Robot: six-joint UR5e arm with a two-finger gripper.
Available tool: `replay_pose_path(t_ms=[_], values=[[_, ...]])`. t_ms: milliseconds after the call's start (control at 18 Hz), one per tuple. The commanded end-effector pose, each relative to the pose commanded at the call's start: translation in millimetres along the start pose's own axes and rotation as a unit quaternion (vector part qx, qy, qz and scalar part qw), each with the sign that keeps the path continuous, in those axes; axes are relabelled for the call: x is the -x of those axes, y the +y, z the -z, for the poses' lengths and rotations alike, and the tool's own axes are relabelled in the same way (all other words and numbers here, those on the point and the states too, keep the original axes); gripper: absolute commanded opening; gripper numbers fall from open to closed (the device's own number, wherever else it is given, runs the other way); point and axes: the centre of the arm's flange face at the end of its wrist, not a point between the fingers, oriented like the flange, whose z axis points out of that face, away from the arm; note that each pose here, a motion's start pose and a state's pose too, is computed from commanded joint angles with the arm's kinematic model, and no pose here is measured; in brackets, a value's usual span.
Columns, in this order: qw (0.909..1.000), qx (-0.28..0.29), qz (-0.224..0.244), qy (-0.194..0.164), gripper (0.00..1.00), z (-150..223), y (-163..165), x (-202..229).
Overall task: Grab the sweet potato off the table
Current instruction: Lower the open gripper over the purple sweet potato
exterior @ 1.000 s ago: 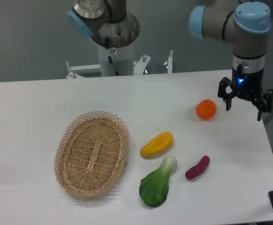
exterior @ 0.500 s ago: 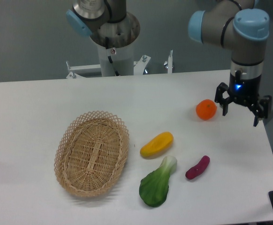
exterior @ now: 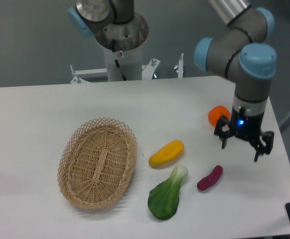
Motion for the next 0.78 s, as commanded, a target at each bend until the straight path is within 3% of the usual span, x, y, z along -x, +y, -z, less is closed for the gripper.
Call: replay_pose_path(t_ms=[444, 778], values=[[0.9988, 0.009, -0.033, 0.037, 1.00, -41.9, -14.2, -29.5], [0.9968, 0.047, -0.046, 0.044, 1.00, -59.9, -19.5, -44.9]])
